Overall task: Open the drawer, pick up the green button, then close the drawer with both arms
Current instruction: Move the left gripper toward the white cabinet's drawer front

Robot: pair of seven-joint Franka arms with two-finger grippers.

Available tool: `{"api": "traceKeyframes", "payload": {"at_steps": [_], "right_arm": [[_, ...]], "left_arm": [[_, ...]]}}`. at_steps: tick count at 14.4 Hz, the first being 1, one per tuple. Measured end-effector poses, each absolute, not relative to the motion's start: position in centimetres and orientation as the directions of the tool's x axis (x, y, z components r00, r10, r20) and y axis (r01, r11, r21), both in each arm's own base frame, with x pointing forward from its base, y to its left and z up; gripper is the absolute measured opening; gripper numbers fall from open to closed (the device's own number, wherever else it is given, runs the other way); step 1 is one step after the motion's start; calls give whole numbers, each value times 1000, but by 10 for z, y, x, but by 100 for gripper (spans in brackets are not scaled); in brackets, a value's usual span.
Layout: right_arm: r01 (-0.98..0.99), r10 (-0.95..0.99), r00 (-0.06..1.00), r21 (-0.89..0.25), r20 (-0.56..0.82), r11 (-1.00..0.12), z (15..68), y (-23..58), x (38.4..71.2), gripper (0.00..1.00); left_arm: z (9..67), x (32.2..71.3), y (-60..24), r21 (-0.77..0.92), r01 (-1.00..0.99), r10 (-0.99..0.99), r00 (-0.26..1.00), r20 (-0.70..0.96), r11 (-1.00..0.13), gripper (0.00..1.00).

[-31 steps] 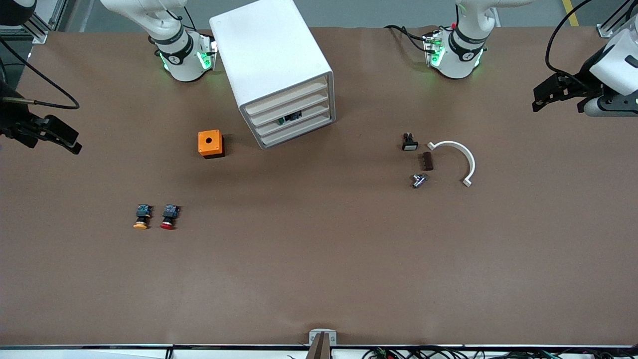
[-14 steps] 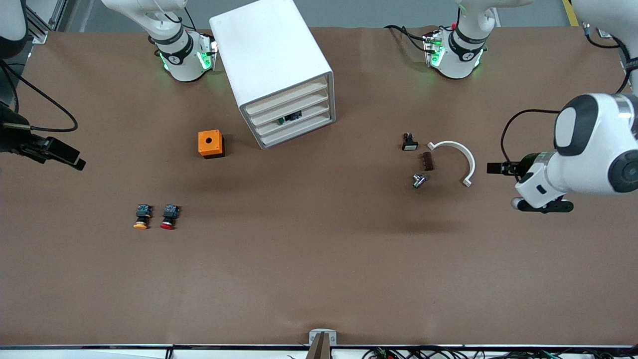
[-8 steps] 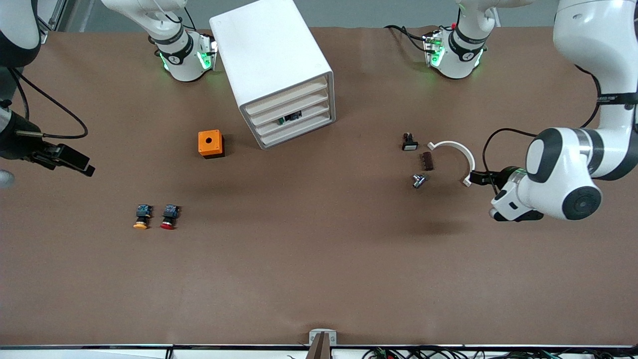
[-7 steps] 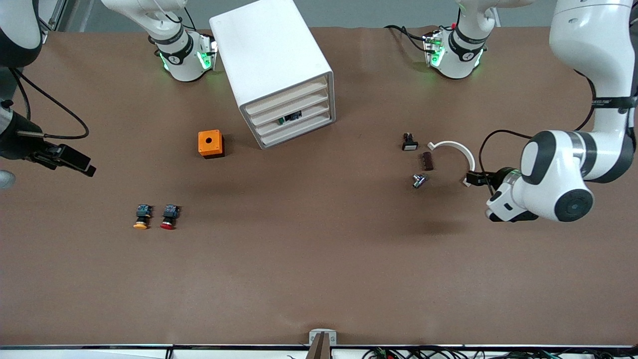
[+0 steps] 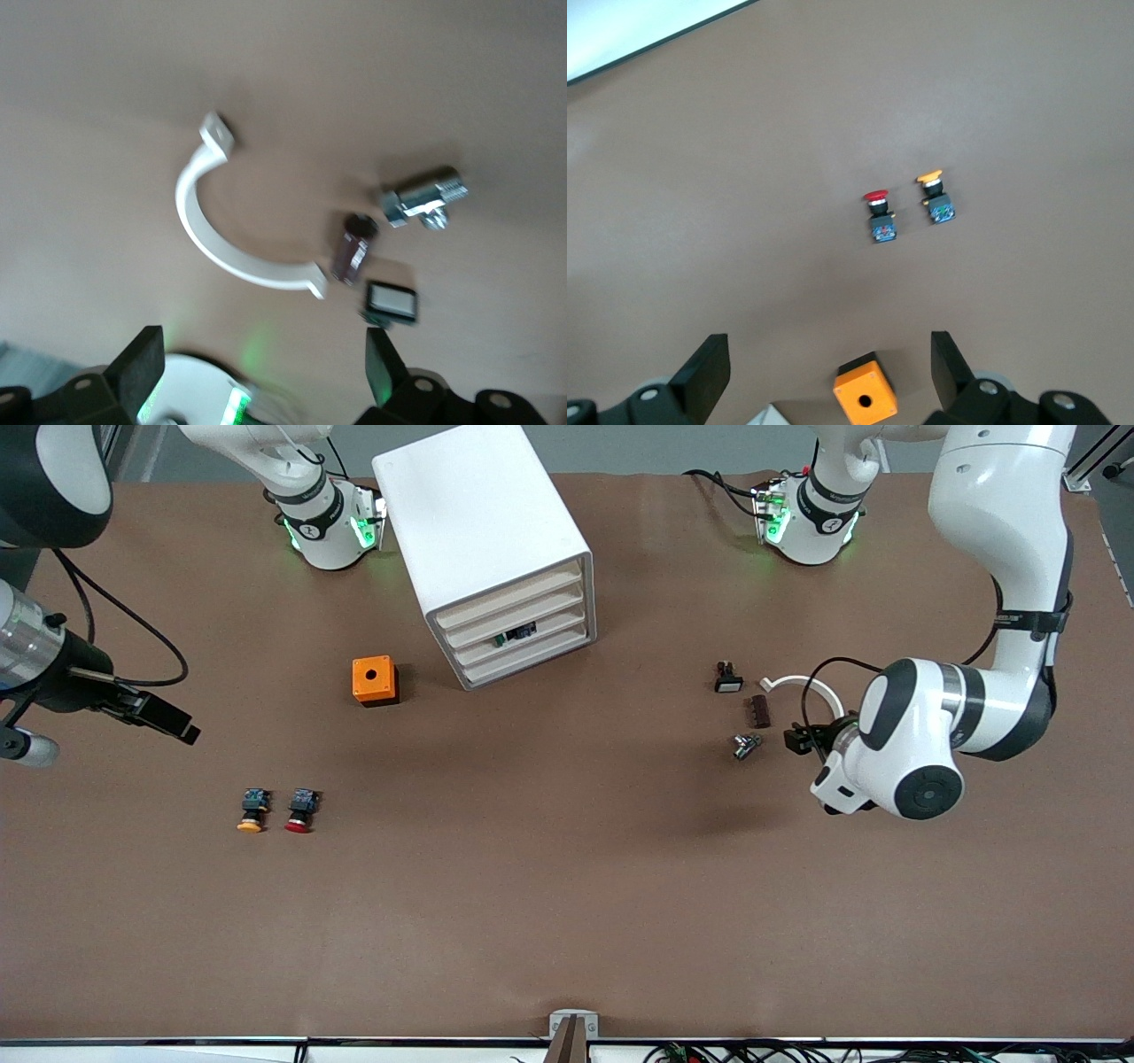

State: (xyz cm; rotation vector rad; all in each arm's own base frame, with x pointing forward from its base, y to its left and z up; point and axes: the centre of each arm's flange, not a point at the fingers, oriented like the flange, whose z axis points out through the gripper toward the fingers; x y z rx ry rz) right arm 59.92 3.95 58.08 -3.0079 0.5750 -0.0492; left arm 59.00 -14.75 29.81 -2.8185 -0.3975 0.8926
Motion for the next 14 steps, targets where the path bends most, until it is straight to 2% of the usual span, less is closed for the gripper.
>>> {"api": "traceKeyframes", "payload": {"at_steps": [4, 8, 11, 14], "right_arm": [[-477, -479, 878, -83, -2, -875, 578, 74, 597, 100], [-575, -576, 817, -84, -22, -814, 577, 108, 592, 100], [-666, -665, 745, -91, -51, -740, 577, 136, 587, 100], [-714, -711, 700, -87, -61, -695, 576, 161, 581, 100]], "left_arm": [[313, 573, -209, -347, 433, 555, 635, -537, -832, 100], [308, 568, -248, -467, 641, 769, 334, -545, -609, 100], [294, 565, -275, -580, 682, 847, 110, -521, -445, 100], [278, 563, -306, -682, 654, 870, -73, -488, -327, 100]]}}
